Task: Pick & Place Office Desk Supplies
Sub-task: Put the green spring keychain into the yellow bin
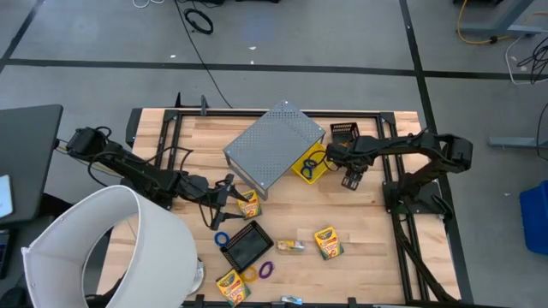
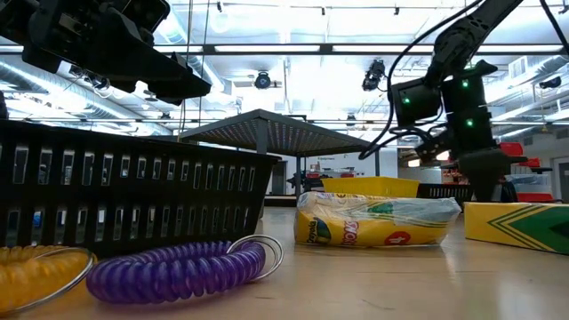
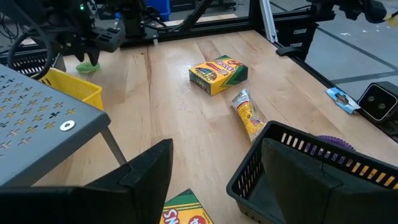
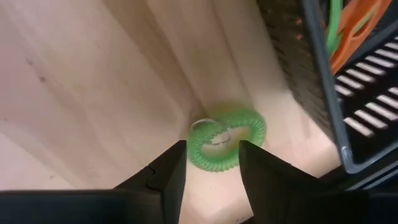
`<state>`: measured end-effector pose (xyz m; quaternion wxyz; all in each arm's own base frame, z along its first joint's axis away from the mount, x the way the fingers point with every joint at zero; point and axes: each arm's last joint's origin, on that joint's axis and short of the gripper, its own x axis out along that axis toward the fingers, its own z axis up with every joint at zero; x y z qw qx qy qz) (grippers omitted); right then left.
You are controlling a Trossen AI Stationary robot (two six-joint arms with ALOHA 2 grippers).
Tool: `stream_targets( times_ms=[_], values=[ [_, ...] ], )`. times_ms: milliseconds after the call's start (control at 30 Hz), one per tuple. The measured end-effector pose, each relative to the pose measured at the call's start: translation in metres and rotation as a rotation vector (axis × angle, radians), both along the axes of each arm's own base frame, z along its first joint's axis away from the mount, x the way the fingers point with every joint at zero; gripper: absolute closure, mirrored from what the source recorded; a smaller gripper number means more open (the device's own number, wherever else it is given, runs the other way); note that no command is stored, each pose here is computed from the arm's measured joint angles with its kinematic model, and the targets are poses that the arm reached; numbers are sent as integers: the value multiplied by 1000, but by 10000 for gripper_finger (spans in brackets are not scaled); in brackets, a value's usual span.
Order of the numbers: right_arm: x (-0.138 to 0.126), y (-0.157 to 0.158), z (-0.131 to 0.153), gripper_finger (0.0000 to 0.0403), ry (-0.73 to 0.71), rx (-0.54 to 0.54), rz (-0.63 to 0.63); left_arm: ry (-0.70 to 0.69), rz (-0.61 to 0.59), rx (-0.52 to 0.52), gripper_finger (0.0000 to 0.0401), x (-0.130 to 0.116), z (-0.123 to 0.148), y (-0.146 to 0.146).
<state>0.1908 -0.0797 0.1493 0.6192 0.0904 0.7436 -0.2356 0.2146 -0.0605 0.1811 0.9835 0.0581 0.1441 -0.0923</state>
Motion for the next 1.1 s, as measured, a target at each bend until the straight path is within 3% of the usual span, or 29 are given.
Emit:
stream_targets(
  times_ms=[400, 500, 667, 900, 1100],
  values=[
    [2, 0, -5, 256, -2, 39, 24, 1, 2, -6, 151, 0, 0, 0],
    [3, 0, -12, 284, 31, 52, 26, 1, 2, -7, 151, 0, 0, 0],
    [5, 1, -21, 386, 87, 60, 41, 1, 2, -9, 151, 0, 0, 0],
    [14, 21, -14, 399, 80, 77, 86, 1, 2, -9, 151, 0, 0, 0],
    [33, 51, 12, 401, 72, 41, 138, 1, 1, -9, 151, 0, 0, 0]
  ],
)
